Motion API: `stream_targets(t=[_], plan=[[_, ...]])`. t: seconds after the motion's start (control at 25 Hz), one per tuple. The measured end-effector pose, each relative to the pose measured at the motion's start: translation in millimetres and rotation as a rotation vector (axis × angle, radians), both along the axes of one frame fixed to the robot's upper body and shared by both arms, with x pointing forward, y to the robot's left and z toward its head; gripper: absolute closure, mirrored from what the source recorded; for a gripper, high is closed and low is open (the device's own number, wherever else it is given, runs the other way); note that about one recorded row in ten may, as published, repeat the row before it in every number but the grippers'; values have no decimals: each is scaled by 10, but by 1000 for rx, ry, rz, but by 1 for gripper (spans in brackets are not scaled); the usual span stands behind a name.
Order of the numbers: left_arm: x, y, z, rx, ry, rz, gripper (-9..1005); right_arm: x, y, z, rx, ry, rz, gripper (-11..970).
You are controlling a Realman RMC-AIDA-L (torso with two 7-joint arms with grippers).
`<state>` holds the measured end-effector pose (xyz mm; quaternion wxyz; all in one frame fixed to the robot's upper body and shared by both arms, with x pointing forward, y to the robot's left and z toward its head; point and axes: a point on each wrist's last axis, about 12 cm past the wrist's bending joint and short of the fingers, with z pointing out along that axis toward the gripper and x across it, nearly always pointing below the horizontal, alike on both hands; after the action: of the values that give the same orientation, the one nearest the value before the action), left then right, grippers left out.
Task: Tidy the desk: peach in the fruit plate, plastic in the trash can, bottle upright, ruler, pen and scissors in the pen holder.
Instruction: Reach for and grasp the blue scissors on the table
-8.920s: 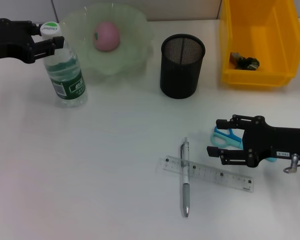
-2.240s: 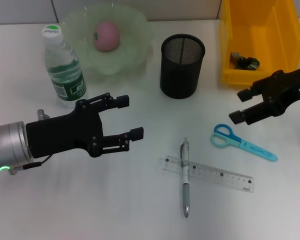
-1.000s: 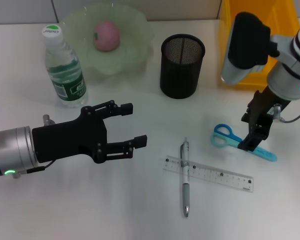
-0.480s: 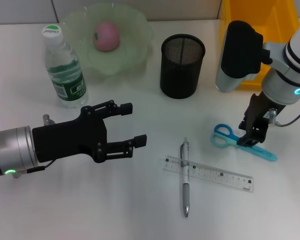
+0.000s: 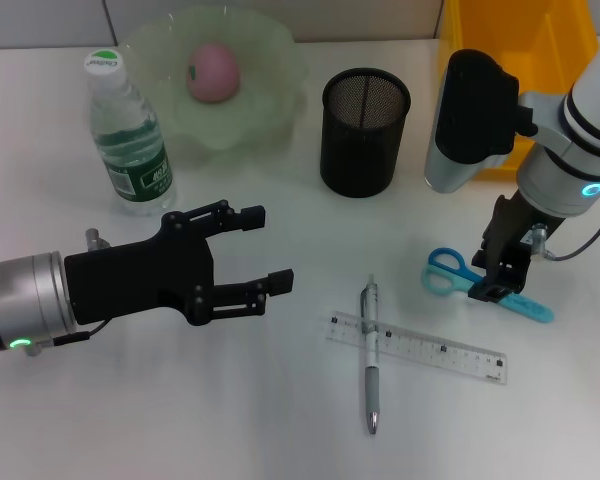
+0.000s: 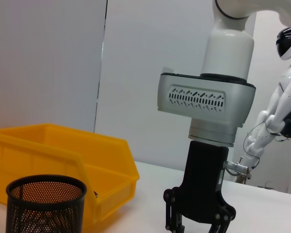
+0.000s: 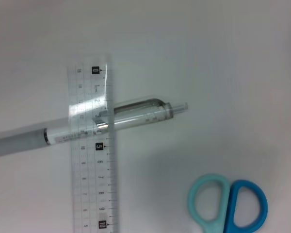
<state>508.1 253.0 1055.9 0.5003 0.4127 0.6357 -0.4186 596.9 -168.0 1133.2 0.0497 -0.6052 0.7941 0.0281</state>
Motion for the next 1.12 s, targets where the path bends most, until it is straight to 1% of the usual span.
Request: stream_targets(t=[1.12], plan=[[30,-15,12,9,-5,-6,167,-8,-15,-64,-9,11,-9,575]])
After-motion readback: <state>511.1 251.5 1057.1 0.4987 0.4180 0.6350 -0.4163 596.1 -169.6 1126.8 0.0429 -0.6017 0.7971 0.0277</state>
